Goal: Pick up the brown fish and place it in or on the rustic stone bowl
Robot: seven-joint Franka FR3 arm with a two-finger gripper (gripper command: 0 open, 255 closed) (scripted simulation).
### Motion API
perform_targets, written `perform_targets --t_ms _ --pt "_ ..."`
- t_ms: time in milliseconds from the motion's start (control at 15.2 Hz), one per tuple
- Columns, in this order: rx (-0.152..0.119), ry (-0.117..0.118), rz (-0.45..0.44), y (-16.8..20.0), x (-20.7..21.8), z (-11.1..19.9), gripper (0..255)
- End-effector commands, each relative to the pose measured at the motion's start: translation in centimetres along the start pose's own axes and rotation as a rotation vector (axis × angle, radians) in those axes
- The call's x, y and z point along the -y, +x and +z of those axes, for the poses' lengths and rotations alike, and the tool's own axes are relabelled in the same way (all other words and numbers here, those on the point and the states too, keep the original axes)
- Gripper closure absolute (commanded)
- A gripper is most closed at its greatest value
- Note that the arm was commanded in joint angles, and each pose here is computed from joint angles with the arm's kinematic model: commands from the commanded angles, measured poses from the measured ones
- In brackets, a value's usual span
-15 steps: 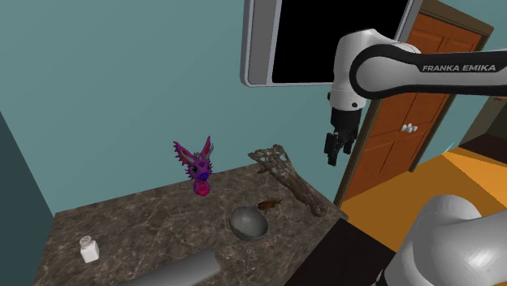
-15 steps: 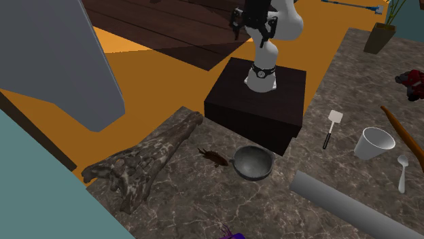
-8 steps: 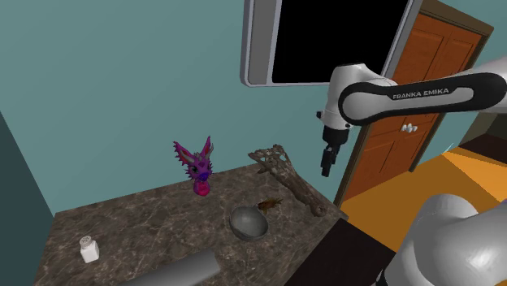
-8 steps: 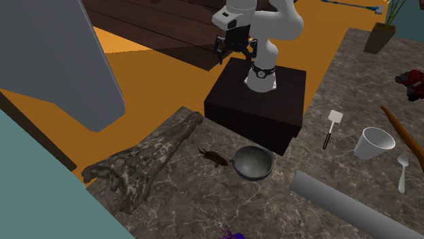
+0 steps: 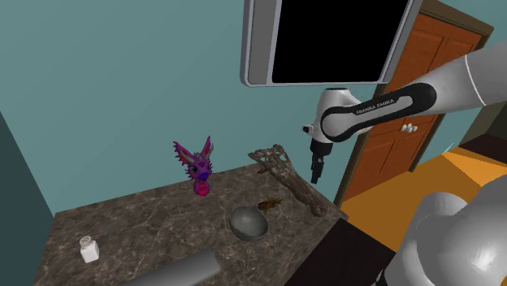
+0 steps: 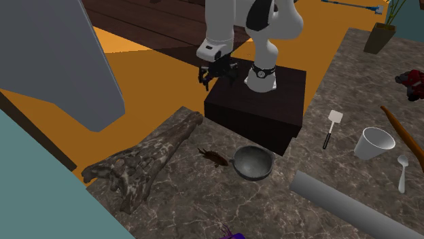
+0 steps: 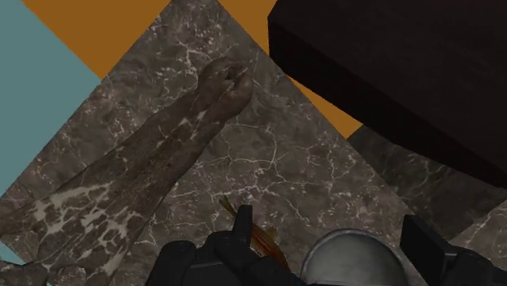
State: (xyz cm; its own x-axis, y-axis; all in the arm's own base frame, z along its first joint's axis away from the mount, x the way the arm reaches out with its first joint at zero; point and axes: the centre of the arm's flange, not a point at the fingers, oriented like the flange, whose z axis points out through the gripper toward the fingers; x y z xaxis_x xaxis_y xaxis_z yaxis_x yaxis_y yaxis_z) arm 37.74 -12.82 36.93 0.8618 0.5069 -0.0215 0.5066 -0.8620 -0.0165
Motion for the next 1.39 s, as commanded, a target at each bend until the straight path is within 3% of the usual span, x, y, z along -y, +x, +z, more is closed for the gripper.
perform_targets --t_ms 0,594,1188,1320 --pt "-0.019 0.006 -0.082 0.8 -1.2 2.1 0" --pt "-0.098 0.044 -0.429 6.5 -5.9 11.2 0" --pt "-0.176 0.082 -0.776 14.1 -7.9 19.8 0" --pt "-0.177 0.083 -0.779 14.3 -7.8 20.4 0"
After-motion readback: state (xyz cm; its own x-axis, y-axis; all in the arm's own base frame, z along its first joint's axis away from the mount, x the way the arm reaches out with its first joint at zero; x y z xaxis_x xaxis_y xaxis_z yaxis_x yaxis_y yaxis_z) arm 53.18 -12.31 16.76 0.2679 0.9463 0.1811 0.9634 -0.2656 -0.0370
